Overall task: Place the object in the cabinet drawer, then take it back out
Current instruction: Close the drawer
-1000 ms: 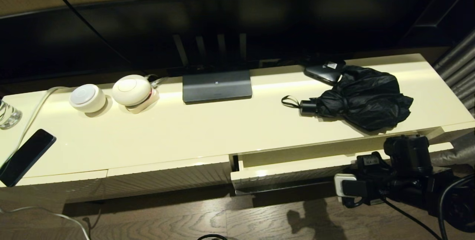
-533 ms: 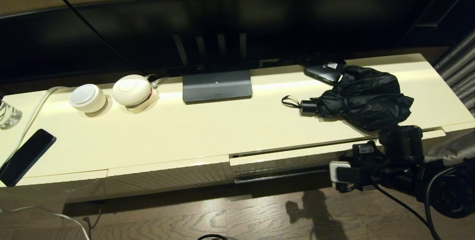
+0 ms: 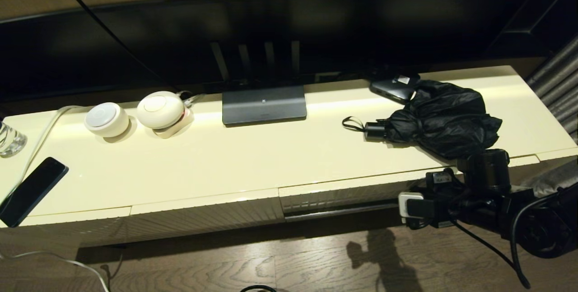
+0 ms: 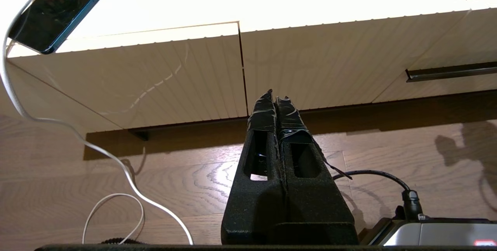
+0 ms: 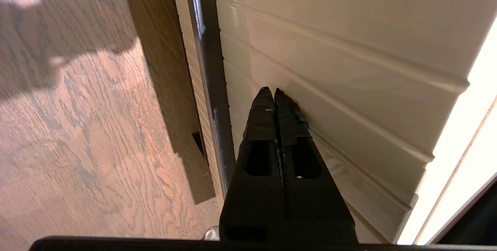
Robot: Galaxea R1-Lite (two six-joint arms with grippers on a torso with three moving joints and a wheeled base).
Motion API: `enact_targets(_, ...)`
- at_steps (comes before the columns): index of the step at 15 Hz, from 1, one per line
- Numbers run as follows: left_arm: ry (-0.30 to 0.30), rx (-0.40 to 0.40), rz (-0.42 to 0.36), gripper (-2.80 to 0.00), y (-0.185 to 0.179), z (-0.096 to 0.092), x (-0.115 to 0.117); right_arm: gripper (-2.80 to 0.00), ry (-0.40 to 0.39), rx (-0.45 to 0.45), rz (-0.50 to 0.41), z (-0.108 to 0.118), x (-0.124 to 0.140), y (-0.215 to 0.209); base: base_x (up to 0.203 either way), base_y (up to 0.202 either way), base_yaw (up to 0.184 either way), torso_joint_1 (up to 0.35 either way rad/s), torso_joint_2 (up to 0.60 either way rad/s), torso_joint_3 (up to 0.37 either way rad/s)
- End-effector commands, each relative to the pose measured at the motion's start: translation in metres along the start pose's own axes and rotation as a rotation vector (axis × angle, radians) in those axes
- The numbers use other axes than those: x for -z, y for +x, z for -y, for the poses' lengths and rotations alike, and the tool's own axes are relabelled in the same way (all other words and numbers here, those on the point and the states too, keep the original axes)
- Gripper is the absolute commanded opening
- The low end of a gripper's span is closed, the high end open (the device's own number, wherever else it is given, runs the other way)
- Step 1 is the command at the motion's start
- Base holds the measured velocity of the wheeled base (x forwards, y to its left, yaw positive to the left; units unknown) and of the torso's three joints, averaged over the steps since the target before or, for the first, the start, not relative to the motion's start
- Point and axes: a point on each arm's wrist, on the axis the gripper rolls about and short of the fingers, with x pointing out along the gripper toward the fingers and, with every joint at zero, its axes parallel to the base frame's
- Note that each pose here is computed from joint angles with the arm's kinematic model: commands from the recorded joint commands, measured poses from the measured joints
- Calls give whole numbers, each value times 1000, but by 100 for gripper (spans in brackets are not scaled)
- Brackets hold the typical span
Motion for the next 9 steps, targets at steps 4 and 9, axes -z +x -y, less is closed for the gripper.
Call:
enact_targets(4,0,-1,-4,-280,0,0,1,-280,-6,-2,-4,-5,3,-21,0,0,0,0,0,0)
enact_targets(9,0,-1,-4,-280,0,0,1,-280,-6,-43,11,-29,2,-79,0,0,0,0,0,0)
